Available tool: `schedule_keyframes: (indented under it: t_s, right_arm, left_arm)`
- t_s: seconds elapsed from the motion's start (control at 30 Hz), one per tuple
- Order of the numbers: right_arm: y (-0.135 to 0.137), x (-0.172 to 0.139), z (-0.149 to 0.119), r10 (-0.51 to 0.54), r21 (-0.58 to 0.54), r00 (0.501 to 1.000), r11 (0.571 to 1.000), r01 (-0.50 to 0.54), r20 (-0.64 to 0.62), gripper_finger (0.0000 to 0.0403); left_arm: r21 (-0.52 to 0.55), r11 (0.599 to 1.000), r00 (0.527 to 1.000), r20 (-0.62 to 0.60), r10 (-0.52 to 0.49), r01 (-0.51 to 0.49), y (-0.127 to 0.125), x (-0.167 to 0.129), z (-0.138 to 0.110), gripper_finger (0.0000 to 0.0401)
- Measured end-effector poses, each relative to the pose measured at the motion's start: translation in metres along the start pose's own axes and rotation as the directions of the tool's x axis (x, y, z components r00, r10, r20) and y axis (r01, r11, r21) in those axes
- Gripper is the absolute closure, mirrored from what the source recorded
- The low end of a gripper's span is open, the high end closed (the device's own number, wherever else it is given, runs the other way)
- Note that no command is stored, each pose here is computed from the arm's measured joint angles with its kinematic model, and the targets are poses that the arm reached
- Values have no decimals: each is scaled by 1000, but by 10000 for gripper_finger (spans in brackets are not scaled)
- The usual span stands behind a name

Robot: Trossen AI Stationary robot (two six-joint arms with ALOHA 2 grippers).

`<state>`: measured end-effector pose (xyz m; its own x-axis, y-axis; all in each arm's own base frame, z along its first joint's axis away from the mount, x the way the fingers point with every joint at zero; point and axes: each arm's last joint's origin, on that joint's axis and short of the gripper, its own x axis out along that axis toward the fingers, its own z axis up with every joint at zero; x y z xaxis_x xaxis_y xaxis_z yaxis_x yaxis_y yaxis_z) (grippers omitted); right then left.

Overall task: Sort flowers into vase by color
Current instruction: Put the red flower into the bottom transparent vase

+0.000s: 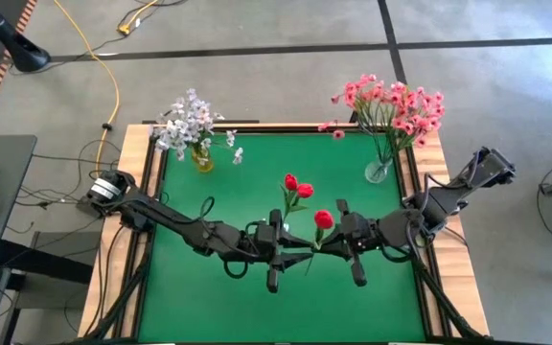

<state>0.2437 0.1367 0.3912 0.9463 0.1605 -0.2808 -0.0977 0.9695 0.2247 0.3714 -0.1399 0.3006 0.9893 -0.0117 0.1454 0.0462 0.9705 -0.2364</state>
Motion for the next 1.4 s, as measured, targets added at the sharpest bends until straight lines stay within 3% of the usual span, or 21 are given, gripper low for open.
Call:
schedule_keyframes:
  t_s: [0.63, 0.87, 0.97, 1.2, 1.4]
  right_arm:
    - [-16, 10, -2, -81, -11, 996, 997, 80, -39, 377]
    - [-18, 10, -3, -83, -16, 995, 996, 82, -54, 373]
    - [-18, 10, -3, -82, -16, 995, 997, 82, -53, 364]
    - [-18, 10, -3, -84, -18, 995, 996, 83, -56, 335]
    - [-17, 10, -3, -61, -25, 996, 998, 59, -66, 264]
  left_arm:
    - [-79, 996, 994, -110, 21, -29, 8, 2, -10, 325]
    - [-49, 998, 993, -116, 24, -30, 9, 2, -11, 364]
    - [-23, 999, 993, -116, 26, -29, 9, 2, -11, 393]
    - [-15, 999, 993, -113, 30, -32, 11, 2, -10, 400]
    - [-12, 999, 993, -108, 37, -39, 11, 3, -10, 401]
